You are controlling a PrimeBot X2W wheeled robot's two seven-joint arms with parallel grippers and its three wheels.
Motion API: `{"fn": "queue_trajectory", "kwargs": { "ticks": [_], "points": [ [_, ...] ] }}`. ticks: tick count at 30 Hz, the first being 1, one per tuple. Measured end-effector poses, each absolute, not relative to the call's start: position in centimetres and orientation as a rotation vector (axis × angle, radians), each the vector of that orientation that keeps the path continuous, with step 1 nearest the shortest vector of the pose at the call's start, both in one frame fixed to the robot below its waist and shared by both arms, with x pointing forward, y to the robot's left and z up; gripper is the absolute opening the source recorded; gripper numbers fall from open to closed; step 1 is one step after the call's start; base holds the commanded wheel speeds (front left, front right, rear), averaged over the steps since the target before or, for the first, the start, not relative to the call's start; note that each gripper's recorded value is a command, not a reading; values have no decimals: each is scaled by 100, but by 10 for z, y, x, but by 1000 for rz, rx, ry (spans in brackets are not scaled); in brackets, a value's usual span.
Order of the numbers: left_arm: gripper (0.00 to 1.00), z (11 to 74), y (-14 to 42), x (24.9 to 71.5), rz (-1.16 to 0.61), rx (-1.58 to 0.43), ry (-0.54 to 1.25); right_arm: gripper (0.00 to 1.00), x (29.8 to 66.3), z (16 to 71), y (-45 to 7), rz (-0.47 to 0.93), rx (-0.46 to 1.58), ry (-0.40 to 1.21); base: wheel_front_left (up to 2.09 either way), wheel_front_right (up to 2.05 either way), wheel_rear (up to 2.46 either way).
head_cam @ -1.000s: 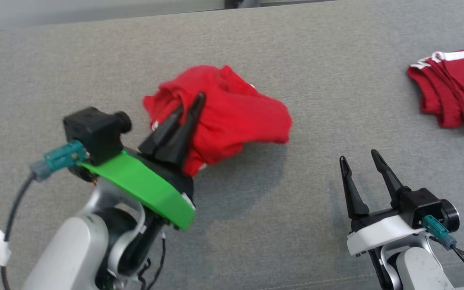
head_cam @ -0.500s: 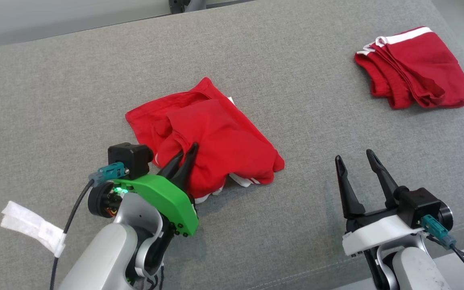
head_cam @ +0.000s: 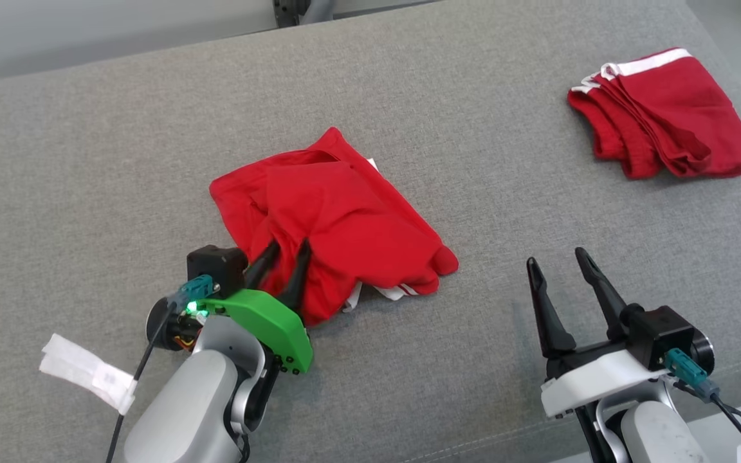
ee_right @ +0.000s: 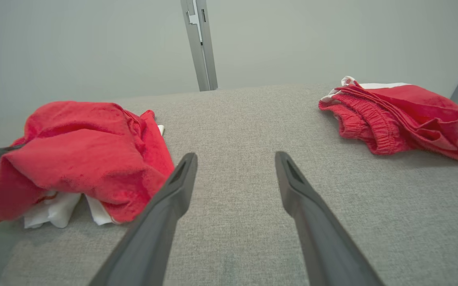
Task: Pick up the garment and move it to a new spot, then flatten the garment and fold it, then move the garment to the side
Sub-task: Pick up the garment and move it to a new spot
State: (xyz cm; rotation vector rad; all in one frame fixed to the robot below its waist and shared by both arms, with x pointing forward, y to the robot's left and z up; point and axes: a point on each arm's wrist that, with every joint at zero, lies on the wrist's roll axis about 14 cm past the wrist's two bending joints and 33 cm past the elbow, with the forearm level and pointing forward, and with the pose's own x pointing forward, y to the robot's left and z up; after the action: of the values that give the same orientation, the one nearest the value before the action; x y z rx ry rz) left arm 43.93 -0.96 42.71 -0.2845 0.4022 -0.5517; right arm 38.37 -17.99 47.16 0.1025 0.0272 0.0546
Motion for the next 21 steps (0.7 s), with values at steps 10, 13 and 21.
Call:
{"fn": "queue_trajectory", "kwargs": {
  "ticks": [10,13,21],
  "points": [
    [100,486,26,420,-477,-192,116,100,363,486,-178,56,101,-13,0,0,0],
    [100,493,74,405,-344,-149,58,100,360,504,-179,59,88,-68,0,0,0],
    [100,477,146,360,-142,-143,88,100,351,514,-185,46,56,-103,0,0,0]
  ]
}}
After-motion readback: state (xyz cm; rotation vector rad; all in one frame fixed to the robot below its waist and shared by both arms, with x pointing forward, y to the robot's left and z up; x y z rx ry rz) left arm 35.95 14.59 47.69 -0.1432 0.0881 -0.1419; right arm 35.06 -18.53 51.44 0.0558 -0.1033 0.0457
